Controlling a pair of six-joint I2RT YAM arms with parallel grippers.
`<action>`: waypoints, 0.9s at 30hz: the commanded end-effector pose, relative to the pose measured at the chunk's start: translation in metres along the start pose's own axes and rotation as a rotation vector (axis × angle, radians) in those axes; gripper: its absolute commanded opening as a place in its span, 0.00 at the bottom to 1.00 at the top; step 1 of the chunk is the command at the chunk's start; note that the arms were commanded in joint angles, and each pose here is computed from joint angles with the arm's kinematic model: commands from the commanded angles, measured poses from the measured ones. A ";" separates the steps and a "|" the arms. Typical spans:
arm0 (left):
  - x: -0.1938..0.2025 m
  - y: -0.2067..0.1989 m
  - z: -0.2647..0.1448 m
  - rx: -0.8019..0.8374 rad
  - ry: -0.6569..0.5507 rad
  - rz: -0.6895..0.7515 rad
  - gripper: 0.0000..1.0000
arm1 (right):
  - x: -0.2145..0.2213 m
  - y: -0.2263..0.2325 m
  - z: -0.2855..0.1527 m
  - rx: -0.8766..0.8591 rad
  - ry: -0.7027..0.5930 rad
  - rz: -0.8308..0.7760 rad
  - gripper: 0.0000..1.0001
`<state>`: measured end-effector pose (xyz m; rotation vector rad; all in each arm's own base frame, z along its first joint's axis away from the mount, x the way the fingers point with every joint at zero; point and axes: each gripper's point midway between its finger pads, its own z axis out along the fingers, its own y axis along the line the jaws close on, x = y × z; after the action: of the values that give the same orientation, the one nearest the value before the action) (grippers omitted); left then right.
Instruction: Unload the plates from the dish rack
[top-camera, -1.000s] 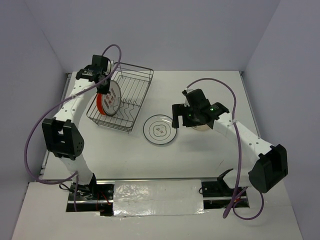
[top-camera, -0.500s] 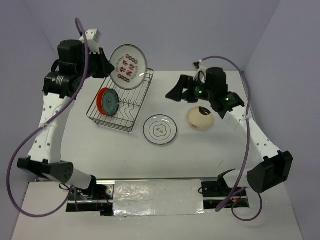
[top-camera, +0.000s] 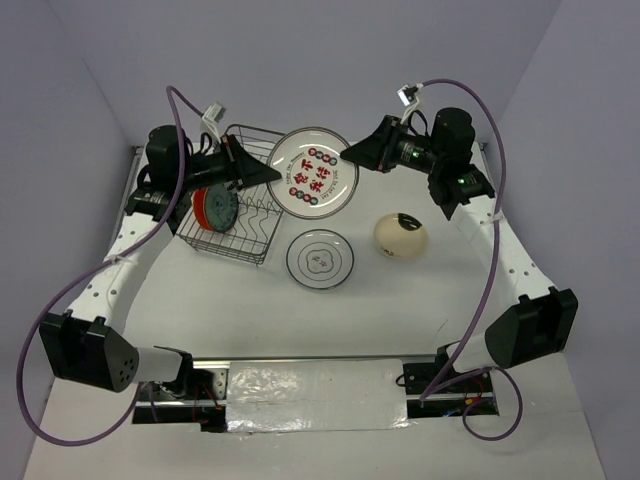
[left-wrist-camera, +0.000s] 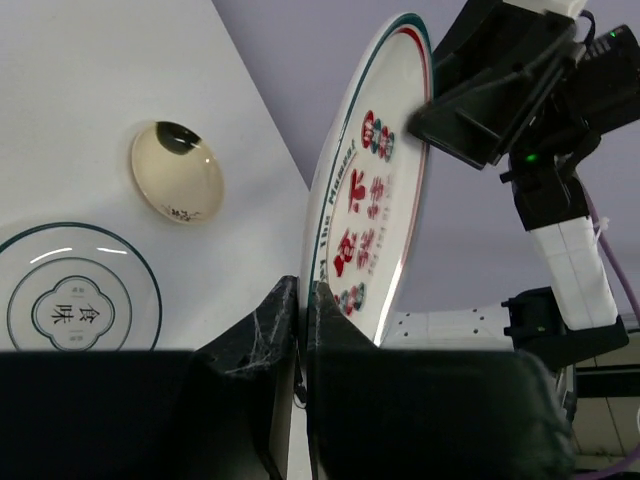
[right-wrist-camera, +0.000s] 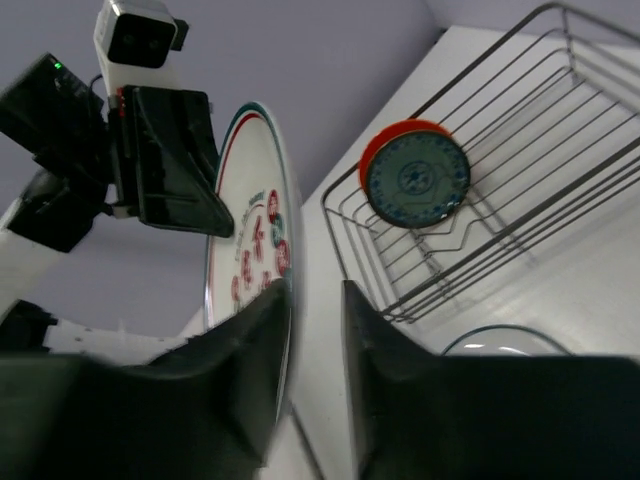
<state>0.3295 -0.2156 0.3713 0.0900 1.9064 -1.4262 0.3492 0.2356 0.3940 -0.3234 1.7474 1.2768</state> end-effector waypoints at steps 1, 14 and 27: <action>-0.010 -0.046 -0.009 0.166 -0.012 0.104 0.06 | -0.006 0.016 0.002 -0.097 -0.010 -0.014 0.30; -0.077 0.107 -0.102 -1.005 -0.174 0.156 1.00 | 0.052 -0.090 -0.022 0.361 0.027 0.121 0.00; -0.074 0.166 -0.130 -1.154 -0.088 0.267 1.00 | 0.179 -0.179 -0.015 0.436 0.236 0.173 0.01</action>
<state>0.3897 -0.0161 0.2981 -0.3274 2.2501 -0.0482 0.3462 0.1876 0.1375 0.0086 2.3273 0.9496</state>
